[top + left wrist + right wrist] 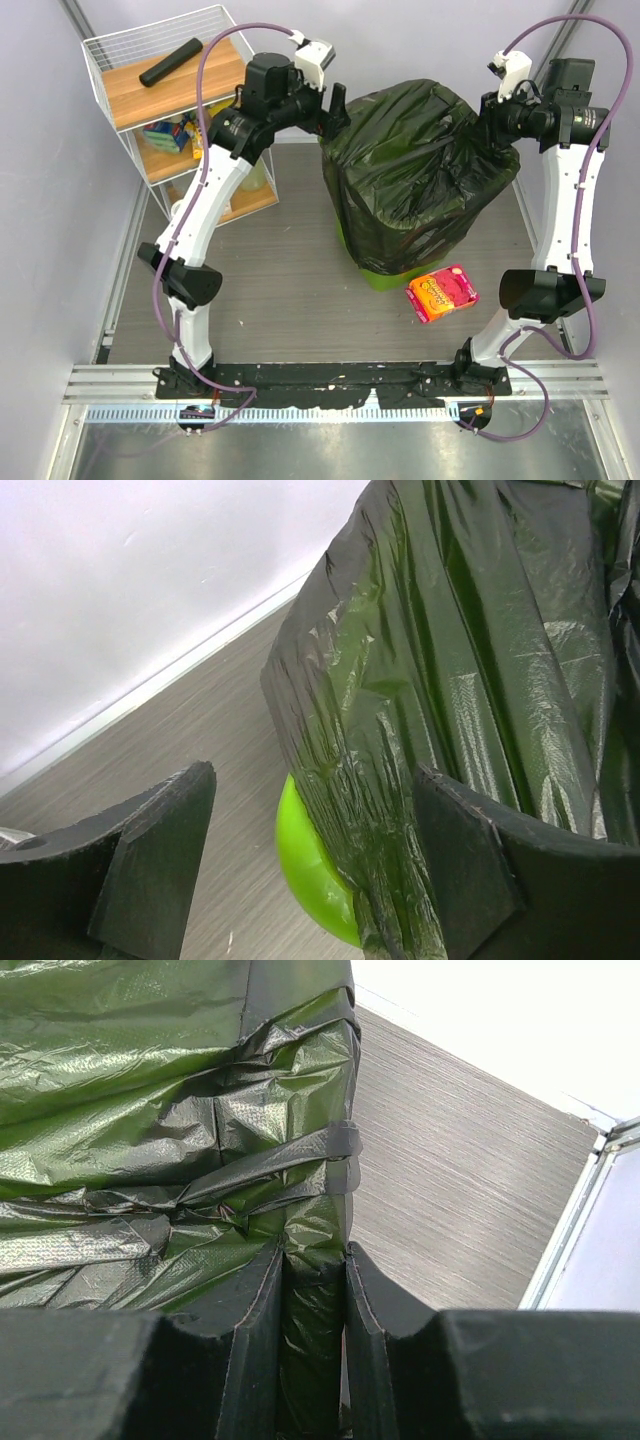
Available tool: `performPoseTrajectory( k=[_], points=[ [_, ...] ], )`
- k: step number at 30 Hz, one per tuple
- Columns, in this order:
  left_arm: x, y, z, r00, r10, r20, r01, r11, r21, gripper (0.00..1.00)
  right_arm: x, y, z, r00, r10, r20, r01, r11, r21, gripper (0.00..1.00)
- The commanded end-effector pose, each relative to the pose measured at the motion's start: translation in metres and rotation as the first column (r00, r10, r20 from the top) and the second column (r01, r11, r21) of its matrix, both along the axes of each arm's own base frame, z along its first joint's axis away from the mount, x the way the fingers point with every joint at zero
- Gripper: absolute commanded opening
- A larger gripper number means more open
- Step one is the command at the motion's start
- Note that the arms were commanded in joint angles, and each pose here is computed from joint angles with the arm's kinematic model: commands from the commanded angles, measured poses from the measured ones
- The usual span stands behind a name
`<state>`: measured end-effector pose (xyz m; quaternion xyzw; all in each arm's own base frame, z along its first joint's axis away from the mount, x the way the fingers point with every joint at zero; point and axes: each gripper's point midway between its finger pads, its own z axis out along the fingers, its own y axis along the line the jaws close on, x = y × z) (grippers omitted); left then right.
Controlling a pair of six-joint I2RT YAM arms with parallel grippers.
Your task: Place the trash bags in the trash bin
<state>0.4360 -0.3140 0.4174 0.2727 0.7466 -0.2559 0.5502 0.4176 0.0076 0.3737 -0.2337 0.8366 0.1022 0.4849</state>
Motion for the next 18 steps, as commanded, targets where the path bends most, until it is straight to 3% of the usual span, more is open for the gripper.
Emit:
performPoseTrajectory(
  k=[1, 10, 18],
  points=[
    [0.006, 0.002, 0.000, 0.999, 0.029, 0.043, -0.030, 0.999, 0.036, 0.80, -0.005, 0.013, 0.028, 0.995, 0.049, 0.092, -0.048, 0.999, -0.007, 0.26],
    [0.009, 0.000, -0.014, 0.998, 0.024, 0.054, -0.029, 0.995, 0.099, 0.59, -0.008, 0.011, 0.028, 0.995, 0.043, 0.096, -0.041, 0.999, -0.022, 0.26],
    [0.008, -0.002, -0.017, 0.999, 0.012, 0.050, -0.017, 0.995, 0.103, 0.27, -0.006, 0.008, 0.024, 0.996, 0.033, 0.085, -0.030, 0.999, -0.032, 0.26]
  ],
)
